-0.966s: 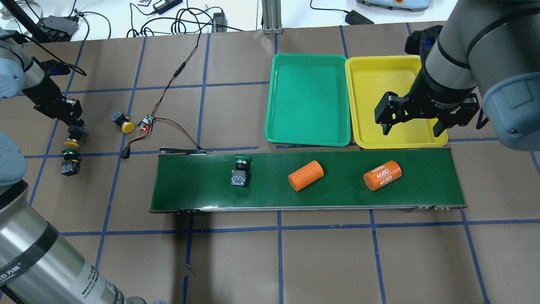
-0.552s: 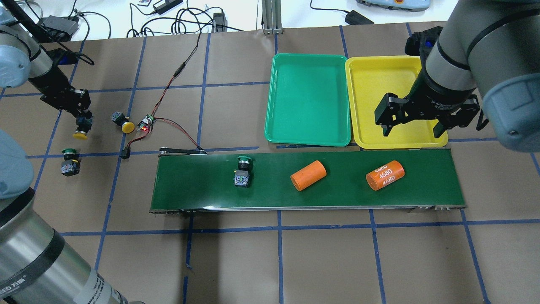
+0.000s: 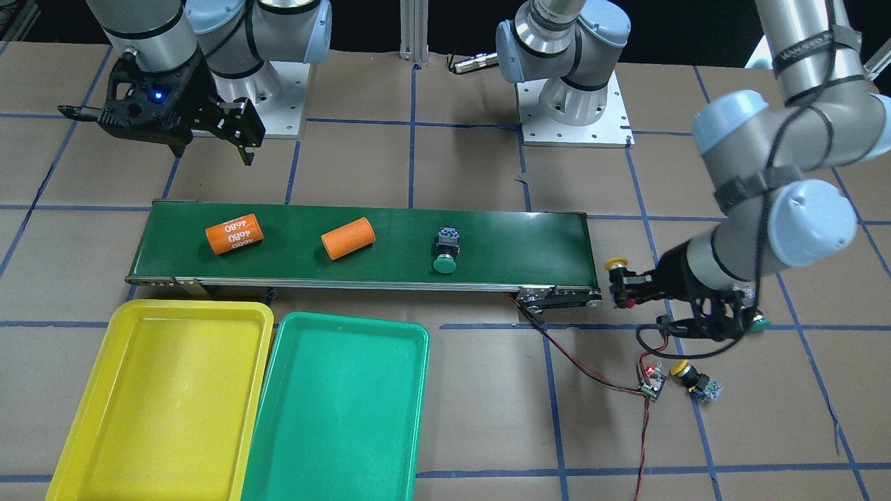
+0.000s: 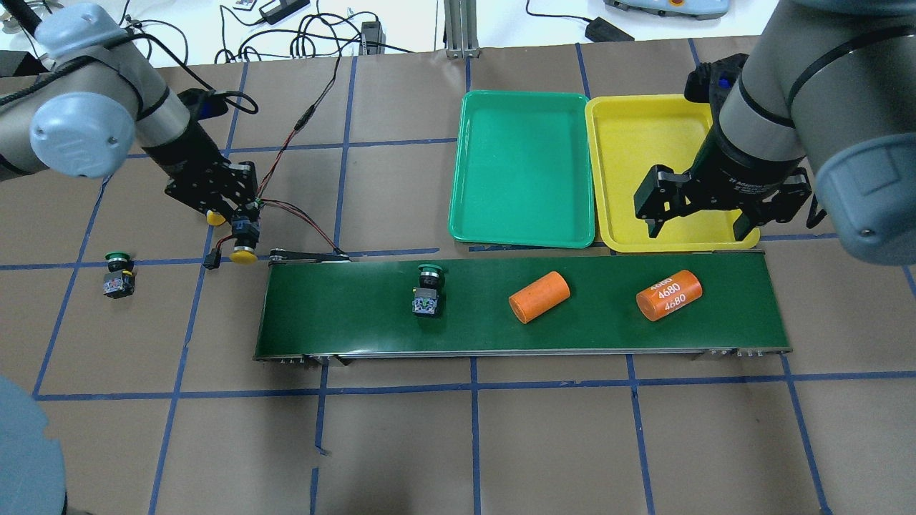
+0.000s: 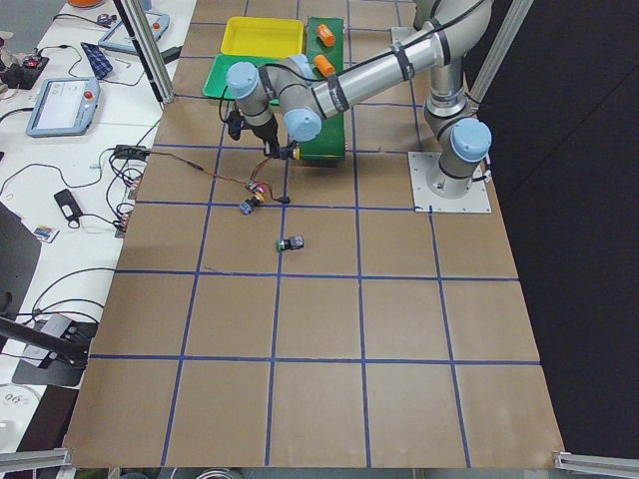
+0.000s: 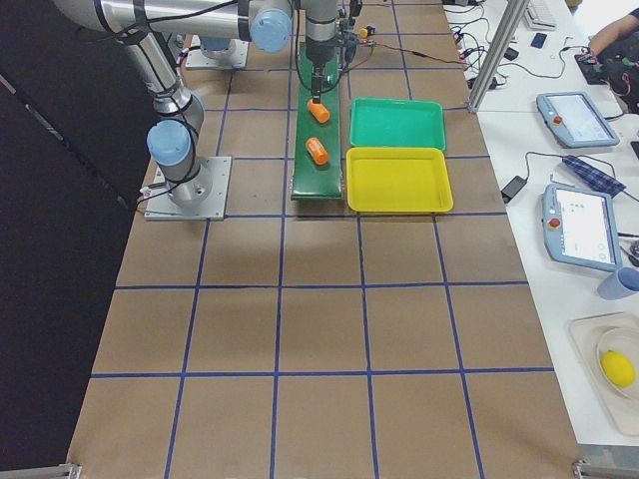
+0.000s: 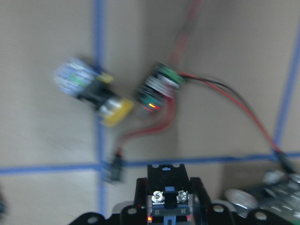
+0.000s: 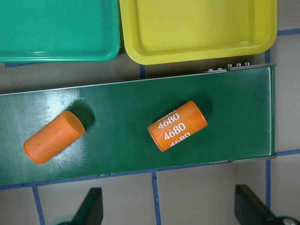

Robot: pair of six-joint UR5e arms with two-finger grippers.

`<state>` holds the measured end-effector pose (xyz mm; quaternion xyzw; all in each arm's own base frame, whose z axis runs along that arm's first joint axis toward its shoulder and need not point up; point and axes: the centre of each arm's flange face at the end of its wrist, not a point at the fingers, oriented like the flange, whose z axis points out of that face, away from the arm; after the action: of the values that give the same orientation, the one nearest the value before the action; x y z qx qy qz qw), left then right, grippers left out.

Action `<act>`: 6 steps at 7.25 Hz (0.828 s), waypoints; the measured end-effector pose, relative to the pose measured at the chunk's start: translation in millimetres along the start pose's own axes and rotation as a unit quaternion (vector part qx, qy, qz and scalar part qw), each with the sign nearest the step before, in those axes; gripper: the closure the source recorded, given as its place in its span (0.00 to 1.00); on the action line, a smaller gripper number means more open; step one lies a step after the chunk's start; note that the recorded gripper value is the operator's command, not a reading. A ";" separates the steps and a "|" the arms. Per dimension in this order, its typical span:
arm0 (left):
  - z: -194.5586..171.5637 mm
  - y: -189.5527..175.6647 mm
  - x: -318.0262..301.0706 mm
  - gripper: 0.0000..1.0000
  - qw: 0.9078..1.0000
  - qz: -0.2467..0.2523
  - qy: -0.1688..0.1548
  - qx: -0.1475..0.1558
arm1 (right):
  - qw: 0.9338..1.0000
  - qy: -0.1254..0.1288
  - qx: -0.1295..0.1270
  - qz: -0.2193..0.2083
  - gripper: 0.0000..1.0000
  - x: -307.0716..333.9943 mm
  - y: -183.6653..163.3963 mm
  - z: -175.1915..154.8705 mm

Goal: Sort buttons by color to trays
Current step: 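Place the yellow push-button on the belt with the left gripper, then move the left gripper to the second yellow push-button and grasp it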

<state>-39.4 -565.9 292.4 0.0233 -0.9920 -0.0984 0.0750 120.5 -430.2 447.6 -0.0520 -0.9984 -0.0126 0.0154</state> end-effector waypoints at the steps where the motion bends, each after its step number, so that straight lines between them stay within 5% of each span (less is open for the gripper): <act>1: 13.8 29.5 33.3 1.00 1.000 0.004 -0.004 -0.011 | 1.000 0.000 -0.001 0.000 0.00 0.0 0.0 0.8; 4: 43.2 59.0 75.8 0.29 1.000 -0.002 -0.014 -0.025 | 1.000 0.001 -0.001 0.000 0.00 0.4 -2.5 3.3; 6: 30.3 49.8 77.5 0.05 1.000 0.003 -0.016 0.013 | 1.000 0.001 -0.007 0.005 0.00 0.4 -1.2 7.0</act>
<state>-122.1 -516.1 284.1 0.0196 -0.9944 -0.0854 0.0593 119.7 -431.1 440.6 -0.0572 -0.9980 -0.0194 0.0162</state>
